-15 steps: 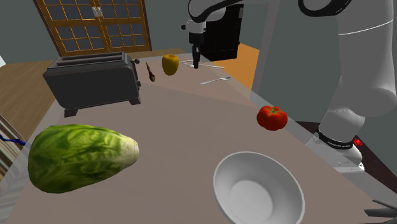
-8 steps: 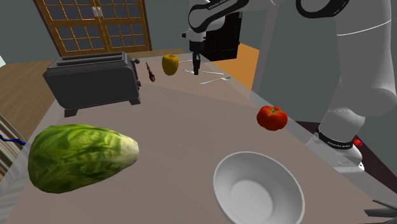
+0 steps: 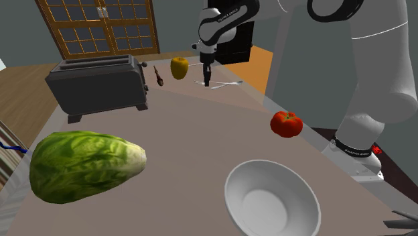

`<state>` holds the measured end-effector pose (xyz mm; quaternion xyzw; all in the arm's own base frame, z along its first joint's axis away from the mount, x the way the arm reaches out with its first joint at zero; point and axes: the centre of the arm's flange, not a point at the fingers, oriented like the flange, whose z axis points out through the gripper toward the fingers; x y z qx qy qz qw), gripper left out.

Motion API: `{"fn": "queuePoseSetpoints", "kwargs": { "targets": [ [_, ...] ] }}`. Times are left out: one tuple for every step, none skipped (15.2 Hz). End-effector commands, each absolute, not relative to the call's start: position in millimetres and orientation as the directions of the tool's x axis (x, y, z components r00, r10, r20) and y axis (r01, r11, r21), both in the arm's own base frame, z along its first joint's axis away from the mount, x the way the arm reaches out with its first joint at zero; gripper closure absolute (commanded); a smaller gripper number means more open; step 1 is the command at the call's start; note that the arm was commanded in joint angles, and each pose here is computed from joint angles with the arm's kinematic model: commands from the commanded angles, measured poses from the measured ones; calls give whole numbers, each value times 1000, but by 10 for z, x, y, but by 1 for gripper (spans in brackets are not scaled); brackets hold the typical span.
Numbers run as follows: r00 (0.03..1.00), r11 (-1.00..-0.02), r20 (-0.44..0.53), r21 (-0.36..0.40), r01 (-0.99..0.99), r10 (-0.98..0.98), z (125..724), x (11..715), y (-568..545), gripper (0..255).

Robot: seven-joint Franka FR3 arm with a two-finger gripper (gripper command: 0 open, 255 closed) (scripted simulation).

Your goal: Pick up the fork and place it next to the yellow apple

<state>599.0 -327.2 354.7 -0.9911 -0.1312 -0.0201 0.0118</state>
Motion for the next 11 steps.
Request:
{"fn": "queuePoseSetpoints", "kwargs": {
  "targets": [
    [965,-965,43,-18,260,259,3438,5994,-3264,255],
    [965,-965,43,-18,260,259,3438,5994,-3264,255],
    [965,-965,43,-18,260,259,3438,5994,-3264,255],
    [965,-965,43,-18,260,259,3438,5994,-3264,255],
    [965,-965,43,-18,260,259,3438,5994,-3264,255],
    [965,-965,43,-18,260,259,3438,5994,-3264,255],
    [965,-965,43,-18,260,259,3438,5994,-3264,255],
    [965,-965,43,-18,260,259,3438,5994,-3264,255],
    [965,-965,43,-18,260,259,3438,5994,-3264,255],
    [965,-965,43,-18,260,259,3438,5994,-3264,0],
    [965,-965,43,-18,260,259,3438,5994,-3264,0]
  ]
}}
